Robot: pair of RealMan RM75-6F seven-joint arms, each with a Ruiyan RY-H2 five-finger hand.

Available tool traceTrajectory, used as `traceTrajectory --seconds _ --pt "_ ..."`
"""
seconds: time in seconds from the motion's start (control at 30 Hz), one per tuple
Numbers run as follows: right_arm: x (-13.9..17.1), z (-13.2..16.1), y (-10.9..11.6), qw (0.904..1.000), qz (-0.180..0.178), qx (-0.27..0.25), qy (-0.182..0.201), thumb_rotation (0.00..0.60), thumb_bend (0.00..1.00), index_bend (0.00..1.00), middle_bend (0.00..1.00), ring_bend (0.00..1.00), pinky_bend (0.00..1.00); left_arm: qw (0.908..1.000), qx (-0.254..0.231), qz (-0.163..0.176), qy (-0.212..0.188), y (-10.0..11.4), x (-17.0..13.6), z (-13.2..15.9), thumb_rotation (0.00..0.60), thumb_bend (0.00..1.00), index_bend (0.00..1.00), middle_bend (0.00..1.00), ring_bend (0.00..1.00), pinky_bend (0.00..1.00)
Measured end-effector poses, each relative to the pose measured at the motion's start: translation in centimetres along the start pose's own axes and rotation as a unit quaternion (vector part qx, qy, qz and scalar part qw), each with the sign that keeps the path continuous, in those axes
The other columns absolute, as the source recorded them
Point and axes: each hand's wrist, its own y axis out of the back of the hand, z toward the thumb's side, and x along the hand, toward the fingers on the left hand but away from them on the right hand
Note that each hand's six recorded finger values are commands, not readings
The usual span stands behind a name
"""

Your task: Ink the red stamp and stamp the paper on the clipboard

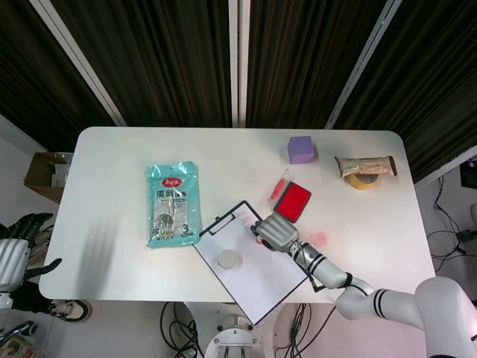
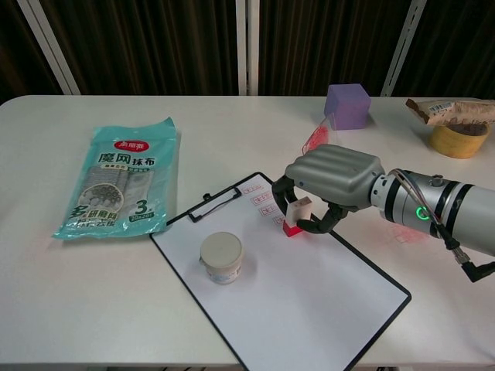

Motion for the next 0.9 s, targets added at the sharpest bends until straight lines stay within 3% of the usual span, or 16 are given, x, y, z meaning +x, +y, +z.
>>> traceTrajectory --seconds 0.23,0.6,0.73,0.9 --pt "0.1 0.0 1.2 0.9997 -0.023 -0.007 0.001 0.600 0.46 1.00 0.91 0.87 1.00 1.0000 0.001 0.000 0.000 0.1 0.0 0.0 0.600 0.00 0.17 0.16 0.13 0.24" --pt "3.7 -2.2 6.9 0.9956 -0.092 -0.019 -0.007 0.600 0.46 1.00 0.91 0.87 1.00 1.0000 -0.003 -0.004 -0.006 -0.2 0.1 0.6 0.600 0.00 0.17 0.16 0.13 0.24" --pt "5.9 -4.4 6.7 0.9952 -0.090 -0.015 -0.036 0.600 0.46 1.00 0.91 0.87 1.00 0.9999 -0.003 -0.006 -0.009 -0.4 0.0 0.9 0.600 0.00 0.17 0.16 0.13 0.24" --pt "7.8 -7.0 4.7 0.9951 -0.071 -0.011 -0.069 0.600 0.46 1.00 0.91 0.87 1.00 0.9999 -0.003 -0.007 -0.012 -0.5 0.1 1.2 0.600 0.00 0.17 0.16 0.13 0.24"
